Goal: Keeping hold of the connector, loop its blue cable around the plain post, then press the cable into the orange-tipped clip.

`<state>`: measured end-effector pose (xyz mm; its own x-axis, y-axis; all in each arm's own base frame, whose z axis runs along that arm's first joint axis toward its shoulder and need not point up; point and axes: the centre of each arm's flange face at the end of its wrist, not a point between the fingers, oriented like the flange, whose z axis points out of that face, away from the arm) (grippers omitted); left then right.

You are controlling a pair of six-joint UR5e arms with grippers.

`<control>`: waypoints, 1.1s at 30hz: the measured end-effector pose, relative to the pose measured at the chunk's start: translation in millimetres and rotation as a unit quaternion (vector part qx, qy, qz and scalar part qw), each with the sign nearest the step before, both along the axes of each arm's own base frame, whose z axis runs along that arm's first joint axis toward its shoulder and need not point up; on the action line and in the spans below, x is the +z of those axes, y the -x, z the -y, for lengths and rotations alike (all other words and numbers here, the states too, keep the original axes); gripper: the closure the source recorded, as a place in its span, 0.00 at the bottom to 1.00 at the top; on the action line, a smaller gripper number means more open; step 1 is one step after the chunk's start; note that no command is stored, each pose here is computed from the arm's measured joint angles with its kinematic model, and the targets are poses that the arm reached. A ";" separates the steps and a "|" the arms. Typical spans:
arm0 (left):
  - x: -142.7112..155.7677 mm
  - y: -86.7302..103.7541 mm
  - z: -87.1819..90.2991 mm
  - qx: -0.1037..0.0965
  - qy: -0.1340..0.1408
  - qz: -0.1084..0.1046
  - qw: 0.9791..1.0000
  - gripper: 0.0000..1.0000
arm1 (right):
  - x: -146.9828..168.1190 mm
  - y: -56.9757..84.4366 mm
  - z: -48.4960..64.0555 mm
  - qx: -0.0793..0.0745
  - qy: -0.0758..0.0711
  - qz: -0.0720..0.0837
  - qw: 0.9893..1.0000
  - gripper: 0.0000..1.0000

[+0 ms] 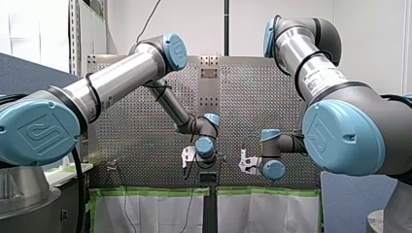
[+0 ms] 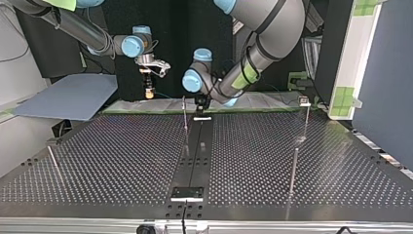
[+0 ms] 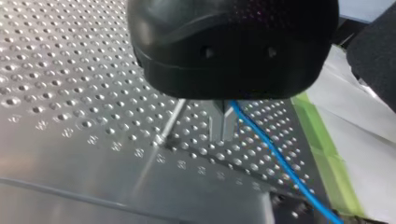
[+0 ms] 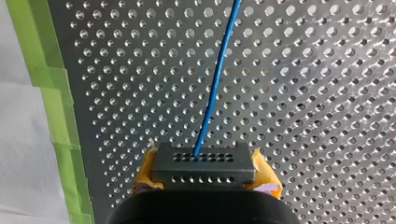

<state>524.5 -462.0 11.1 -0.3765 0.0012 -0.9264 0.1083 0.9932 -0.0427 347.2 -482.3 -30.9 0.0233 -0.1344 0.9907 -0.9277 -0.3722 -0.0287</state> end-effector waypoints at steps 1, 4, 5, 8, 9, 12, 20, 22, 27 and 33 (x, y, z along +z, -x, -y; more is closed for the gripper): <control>-3.9 1.7 -2.0 0.000 0.000 -0.002 1.000 1.00 | 0.0 0.1 0.0 0.000 0.000 0.000 1.000 1.00; -10.1 4.7 -4.9 -0.001 0.001 -0.006 1.000 1.00 | -0.1 0.1 0.0 0.000 -0.001 -0.001 1.000 1.00; -12.0 5.3 -5.9 -0.002 0.000 -0.007 1.000 1.00 | 0.0 0.1 0.1 0.000 0.000 -0.001 1.000 1.00; -19.3 6.1 -9.0 -0.003 -0.001 -0.013 1.000 1.00 | 0.1 0.4 0.4 0.000 0.000 -0.001 1.000 1.00; -20.6 6.1 -9.6 -0.003 -0.001 -0.014 1.000 1.00 | 0.1 0.5 0.6 0.000 0.000 -0.001 1.000 1.00; -22.8 5.4 -10.9 -0.004 0.000 -0.015 1.000 1.00 | 0.0 0.8 0.6 0.000 -0.001 -0.001 1.000 1.00; -23.4 3.0 -13.7 -0.002 0.001 -0.016 1.000 1.00 | -0.2 0.9 0.4 0.000 -0.001 -0.001 1.000 1.00; -23.5 2.5 -14.3 -0.002 0.001 -0.016 1.000 0.84 | -0.2 0.9 0.4 0.000 -0.001 -0.001 1.000 1.00; -23.2 1.7 -16.7 0.007 -0.004 -0.014 1.000 0.42 | -0.2 0.7 0.3 0.001 -0.001 -0.001 1.000 1.00; -22.4 0.9 -20.3 0.025 -0.011 -0.008 1.000 0.46 | -0.1 0.5 0.3 0.002 -0.001 0.000 1.000 1.00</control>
<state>523.6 -441.7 -11.3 -0.3918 0.0018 -0.9200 0.0586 0.9980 -0.0230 346.6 -482.6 -31.1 0.0240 -0.1366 0.9903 -0.9264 -0.3755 -0.0293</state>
